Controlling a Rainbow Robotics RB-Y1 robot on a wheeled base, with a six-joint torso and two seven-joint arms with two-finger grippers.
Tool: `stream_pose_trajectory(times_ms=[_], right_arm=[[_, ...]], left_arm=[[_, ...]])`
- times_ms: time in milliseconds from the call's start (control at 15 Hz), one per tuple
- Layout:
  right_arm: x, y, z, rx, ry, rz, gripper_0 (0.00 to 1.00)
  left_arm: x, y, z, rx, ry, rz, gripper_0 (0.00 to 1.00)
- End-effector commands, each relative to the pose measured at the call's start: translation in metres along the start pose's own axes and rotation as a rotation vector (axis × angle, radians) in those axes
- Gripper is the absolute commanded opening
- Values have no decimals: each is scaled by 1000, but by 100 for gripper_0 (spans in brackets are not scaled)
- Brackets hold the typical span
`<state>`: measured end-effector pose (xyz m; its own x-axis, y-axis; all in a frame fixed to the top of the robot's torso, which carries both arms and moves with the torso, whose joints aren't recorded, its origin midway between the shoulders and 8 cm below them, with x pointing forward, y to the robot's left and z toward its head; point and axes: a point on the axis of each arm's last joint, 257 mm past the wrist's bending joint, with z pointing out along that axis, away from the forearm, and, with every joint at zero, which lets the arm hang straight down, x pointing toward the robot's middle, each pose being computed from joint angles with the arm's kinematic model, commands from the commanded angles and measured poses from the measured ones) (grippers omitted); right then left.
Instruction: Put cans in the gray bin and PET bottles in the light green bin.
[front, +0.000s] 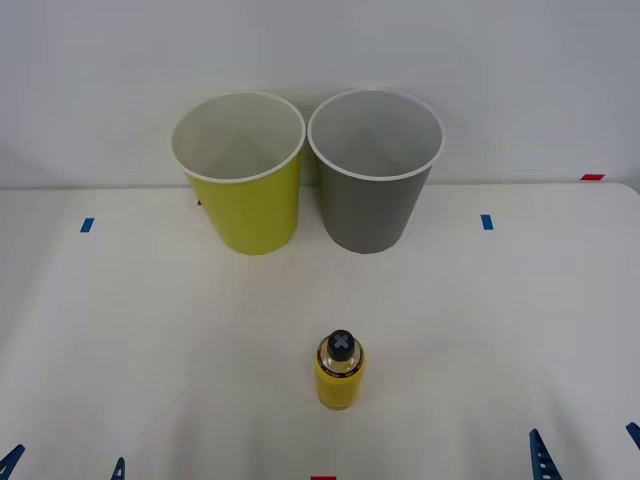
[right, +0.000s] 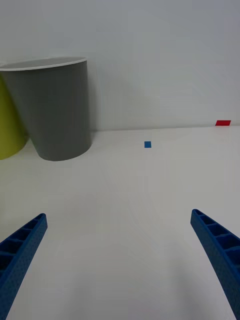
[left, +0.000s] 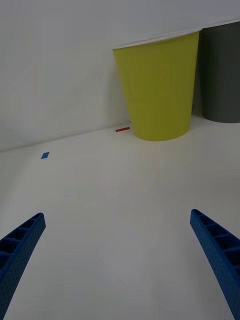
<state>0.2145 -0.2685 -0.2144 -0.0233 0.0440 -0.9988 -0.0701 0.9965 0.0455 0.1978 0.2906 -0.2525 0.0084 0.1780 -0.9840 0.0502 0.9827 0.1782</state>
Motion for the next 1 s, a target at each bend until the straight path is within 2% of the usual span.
stream_pose_trajectory(times_ms=[67,1000], right_arm=[[0,0,0,0,0,0,100],[0,0,0,0,0,0,100]], left_arm=[[0,0,0,0,0,0,100],[0,0,0,0,0,0,100]])
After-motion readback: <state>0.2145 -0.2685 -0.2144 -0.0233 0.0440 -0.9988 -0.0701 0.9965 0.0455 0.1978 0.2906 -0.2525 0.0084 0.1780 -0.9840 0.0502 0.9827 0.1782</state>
